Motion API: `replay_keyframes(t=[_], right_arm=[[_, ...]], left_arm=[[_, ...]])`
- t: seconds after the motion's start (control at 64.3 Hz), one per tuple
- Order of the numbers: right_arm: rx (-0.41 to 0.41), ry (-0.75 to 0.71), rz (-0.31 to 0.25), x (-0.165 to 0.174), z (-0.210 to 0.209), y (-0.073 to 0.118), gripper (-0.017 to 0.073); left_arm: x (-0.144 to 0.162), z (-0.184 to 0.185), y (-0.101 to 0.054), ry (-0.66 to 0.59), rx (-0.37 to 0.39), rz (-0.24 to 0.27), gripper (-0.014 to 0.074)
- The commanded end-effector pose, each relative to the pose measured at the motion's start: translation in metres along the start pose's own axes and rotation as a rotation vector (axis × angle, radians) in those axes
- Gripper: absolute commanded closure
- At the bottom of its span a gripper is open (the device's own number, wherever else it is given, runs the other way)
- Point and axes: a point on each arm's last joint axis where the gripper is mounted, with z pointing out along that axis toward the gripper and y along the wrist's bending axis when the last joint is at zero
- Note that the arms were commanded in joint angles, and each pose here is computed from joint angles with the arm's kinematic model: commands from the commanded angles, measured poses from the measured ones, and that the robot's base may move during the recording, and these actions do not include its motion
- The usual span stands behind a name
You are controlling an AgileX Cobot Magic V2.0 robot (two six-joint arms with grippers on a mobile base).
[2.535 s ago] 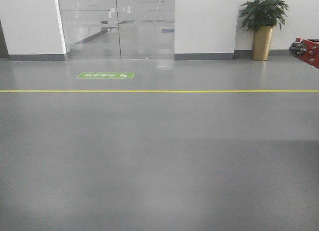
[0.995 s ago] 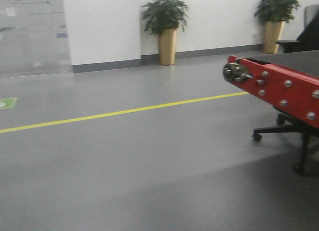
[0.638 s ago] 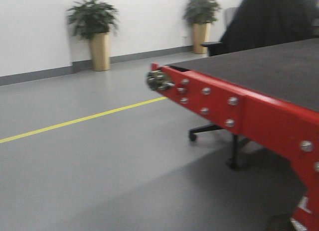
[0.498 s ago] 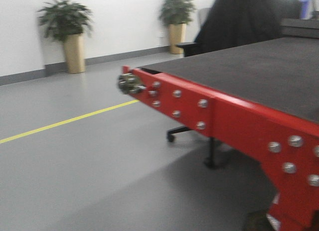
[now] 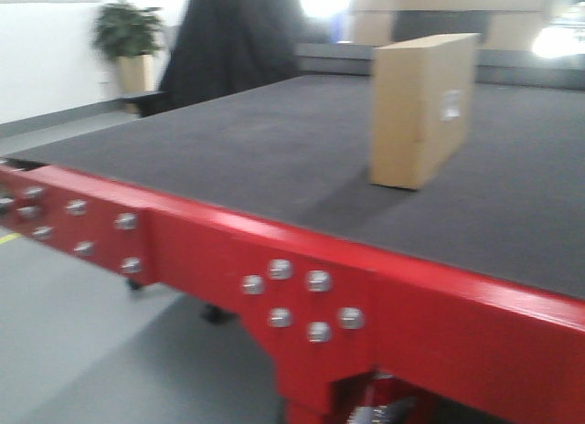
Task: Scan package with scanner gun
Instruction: 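Approach the table edge facing the cardboard box and scanner gun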
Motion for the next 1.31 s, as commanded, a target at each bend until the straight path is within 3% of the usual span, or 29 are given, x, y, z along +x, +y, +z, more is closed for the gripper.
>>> replay_keyframes(t=[0.0,1.291], right_arm=[[0.002,-0.028,-0.011,-0.0031,-0.0004,-0.0001,0.0722],[-0.038,-0.025,-0.01,-0.0029,-0.0005,0.0021,0.0722]], left_arm=[[-0.0026,-0.0005,0.0,-0.022,0.002,-0.013,0.0704],[-0.0026,-0.0005,-0.0001,-0.023,0.004,-0.013,0.0704]])
